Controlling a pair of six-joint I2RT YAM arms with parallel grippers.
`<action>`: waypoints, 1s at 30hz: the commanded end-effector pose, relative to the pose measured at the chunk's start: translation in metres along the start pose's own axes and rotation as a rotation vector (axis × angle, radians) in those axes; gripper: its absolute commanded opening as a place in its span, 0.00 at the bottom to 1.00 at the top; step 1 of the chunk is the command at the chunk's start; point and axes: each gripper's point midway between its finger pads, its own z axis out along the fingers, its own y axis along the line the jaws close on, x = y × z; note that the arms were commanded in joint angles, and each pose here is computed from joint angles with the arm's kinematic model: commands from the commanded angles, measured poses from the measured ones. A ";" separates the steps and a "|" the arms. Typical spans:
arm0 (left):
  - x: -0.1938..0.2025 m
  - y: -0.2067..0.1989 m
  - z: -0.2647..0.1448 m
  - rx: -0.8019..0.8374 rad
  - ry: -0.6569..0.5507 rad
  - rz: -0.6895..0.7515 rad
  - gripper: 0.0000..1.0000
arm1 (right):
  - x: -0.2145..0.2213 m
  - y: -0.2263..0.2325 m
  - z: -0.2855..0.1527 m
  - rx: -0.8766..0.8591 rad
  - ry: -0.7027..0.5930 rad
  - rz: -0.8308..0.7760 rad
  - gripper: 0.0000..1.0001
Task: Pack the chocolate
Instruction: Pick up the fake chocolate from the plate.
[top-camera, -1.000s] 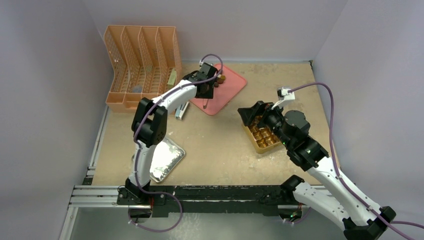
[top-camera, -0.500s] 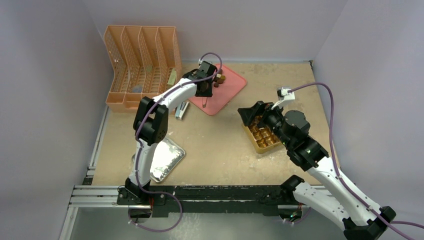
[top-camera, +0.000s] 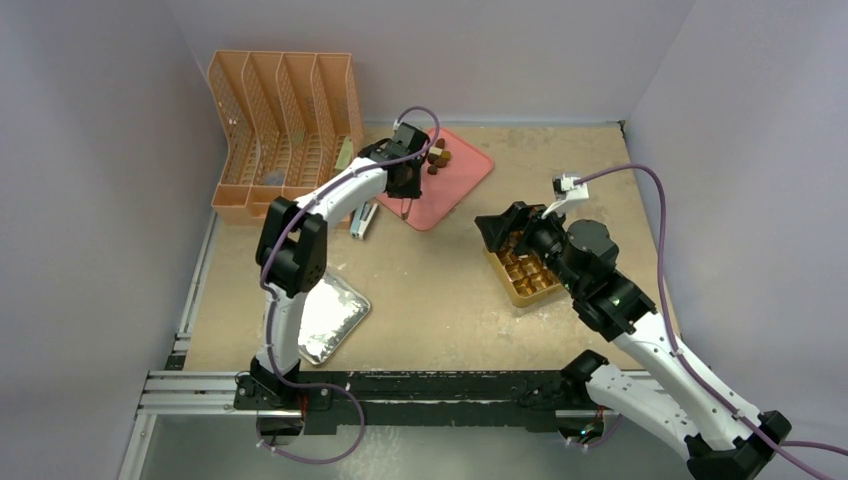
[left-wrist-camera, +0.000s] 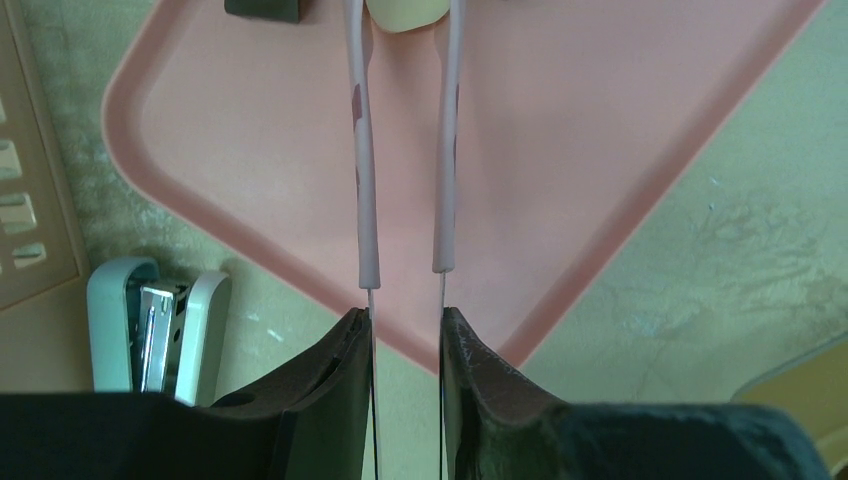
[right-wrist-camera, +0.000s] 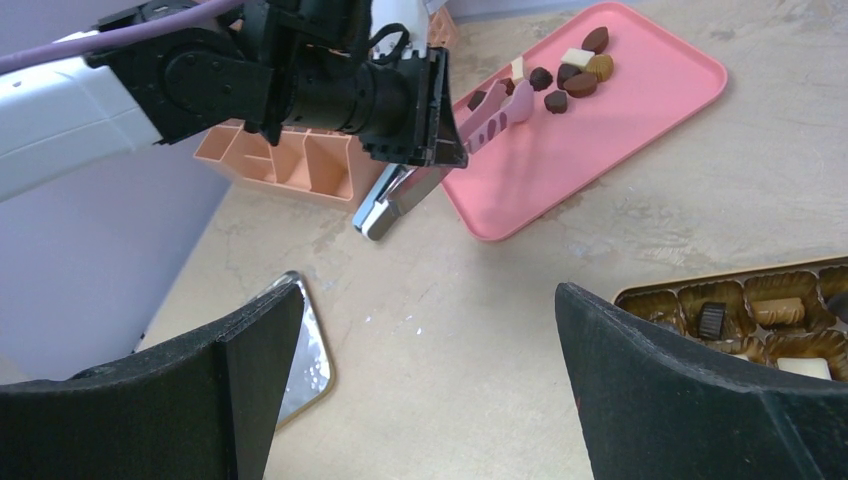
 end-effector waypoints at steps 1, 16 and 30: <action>-0.026 -0.008 -0.050 0.096 -0.080 -0.018 0.26 | -0.026 0.007 -0.003 -0.014 -0.083 -0.008 0.97; -0.009 -0.031 -0.123 0.304 -0.094 -0.025 0.26 | -0.046 -0.006 -0.033 0.054 -0.132 -0.065 0.98; 0.060 -0.119 -0.187 0.529 -0.013 0.218 0.26 | -0.057 -0.013 -0.047 0.097 -0.162 -0.079 0.98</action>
